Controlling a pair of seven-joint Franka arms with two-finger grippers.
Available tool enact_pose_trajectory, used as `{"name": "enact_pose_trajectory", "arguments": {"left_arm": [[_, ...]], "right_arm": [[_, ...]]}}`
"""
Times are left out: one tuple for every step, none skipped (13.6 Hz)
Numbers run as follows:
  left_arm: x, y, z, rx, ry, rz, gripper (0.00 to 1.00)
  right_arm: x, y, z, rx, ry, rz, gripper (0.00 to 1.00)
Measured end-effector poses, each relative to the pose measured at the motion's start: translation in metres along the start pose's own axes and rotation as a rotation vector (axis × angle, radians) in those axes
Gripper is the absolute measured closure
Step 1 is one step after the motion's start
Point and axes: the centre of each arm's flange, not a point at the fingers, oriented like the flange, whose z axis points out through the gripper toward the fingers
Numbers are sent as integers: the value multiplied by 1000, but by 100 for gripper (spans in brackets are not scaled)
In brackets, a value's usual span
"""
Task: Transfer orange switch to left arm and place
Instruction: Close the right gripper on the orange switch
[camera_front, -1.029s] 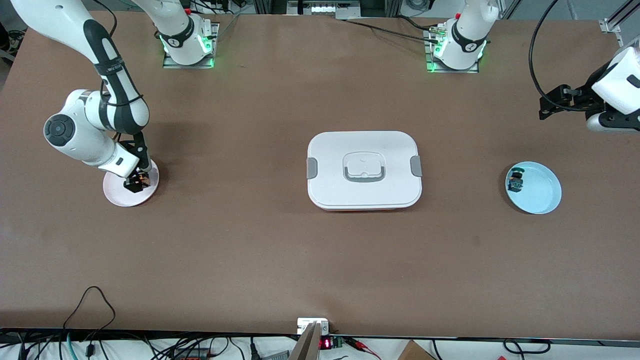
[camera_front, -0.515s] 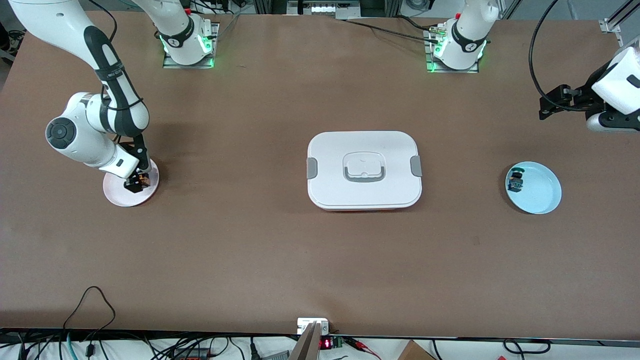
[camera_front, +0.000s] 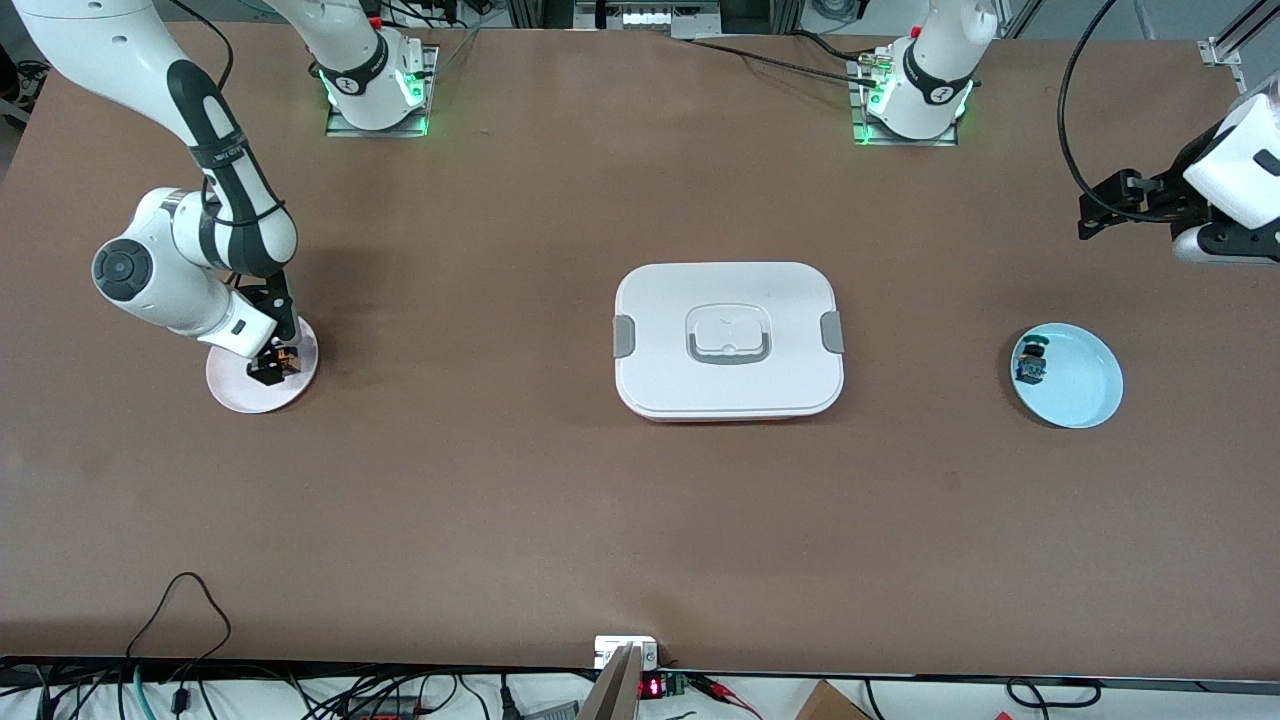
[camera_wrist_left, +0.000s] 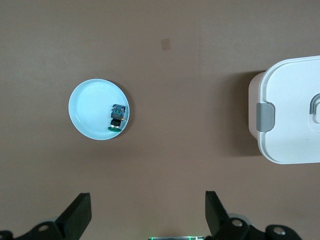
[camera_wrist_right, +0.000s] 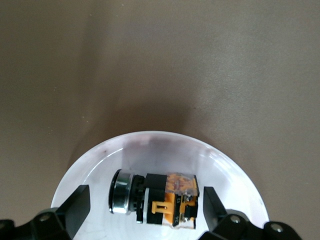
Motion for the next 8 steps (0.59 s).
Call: {"name": "enact_pose_trajectory", "arguments": {"left_arm": [[0, 0, 0, 0, 0, 0, 0], [0, 0, 0, 0, 0, 0, 0], [0, 0, 0, 0, 0, 0, 0], [0, 0, 0, 0, 0, 0, 0], [0, 0, 0, 0, 0, 0, 0], [0, 0, 0, 0, 0, 0, 0], [0, 0, 0, 0, 0, 0, 0], [0, 0, 0, 0, 0, 0, 0]], "right_arm": [[0, 0, 0, 1, 0, -1, 1], [-1, -1, 1, 1, 1, -4, 5], [-2, -1, 1, 2, 1, -5, 15], [-2, -1, 2, 2, 1, -4, 20], [-3, -2, 2, 3, 1, -3, 22], [-3, -2, 1, 1, 1, -3, 27], [-3, -2, 2, 1, 1, -4, 27], [-4, -2, 2, 1, 0, -5, 27]]}}
